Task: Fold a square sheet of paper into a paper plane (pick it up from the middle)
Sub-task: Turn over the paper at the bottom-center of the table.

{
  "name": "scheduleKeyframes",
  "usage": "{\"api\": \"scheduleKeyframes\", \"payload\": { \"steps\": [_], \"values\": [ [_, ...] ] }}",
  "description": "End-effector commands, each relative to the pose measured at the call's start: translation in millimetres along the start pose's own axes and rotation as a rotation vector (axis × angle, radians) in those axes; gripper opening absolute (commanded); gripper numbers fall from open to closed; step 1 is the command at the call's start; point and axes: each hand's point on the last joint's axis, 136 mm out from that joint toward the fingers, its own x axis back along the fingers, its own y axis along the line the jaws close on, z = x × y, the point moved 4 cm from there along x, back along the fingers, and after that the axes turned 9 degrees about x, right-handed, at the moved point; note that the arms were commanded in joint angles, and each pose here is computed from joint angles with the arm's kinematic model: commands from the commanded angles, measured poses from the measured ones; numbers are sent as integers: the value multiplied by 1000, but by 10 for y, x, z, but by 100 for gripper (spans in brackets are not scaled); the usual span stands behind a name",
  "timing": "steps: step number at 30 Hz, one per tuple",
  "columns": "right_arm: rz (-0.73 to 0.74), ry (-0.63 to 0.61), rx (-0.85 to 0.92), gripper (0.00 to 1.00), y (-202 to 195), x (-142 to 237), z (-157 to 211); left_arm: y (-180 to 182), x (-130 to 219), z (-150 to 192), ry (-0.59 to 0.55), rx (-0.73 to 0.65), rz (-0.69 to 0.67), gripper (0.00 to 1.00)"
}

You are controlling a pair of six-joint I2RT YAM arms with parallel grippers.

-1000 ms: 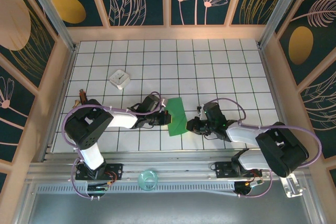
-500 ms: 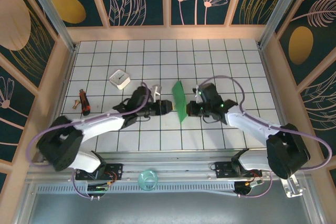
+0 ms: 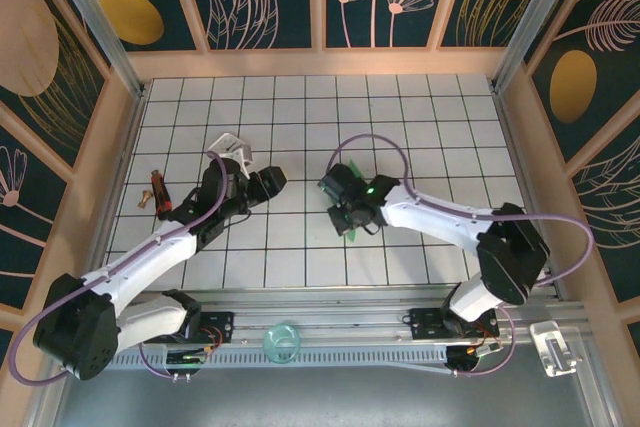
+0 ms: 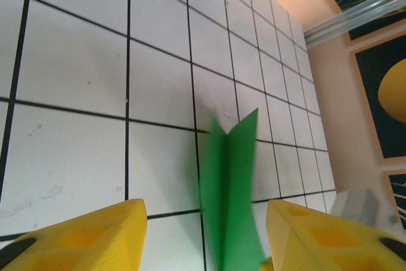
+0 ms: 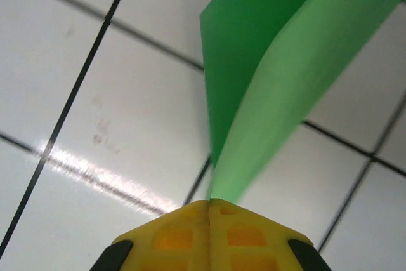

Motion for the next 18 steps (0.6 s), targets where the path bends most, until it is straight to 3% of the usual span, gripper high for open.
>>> {"api": "scheduleKeyframes", "payload": {
  "steps": [1,9,18],
  "values": [
    [-77,-20,33,0,309,-89,-15,107,-62,118,74,36,-33,53],
    [-184,-9,36,1,619,-320,99,165,-319,295,214,78,-14,49],
    [-221,-10,15,3,675,-436,173,236,-690,455,357,121,6,30]
  ]
}}
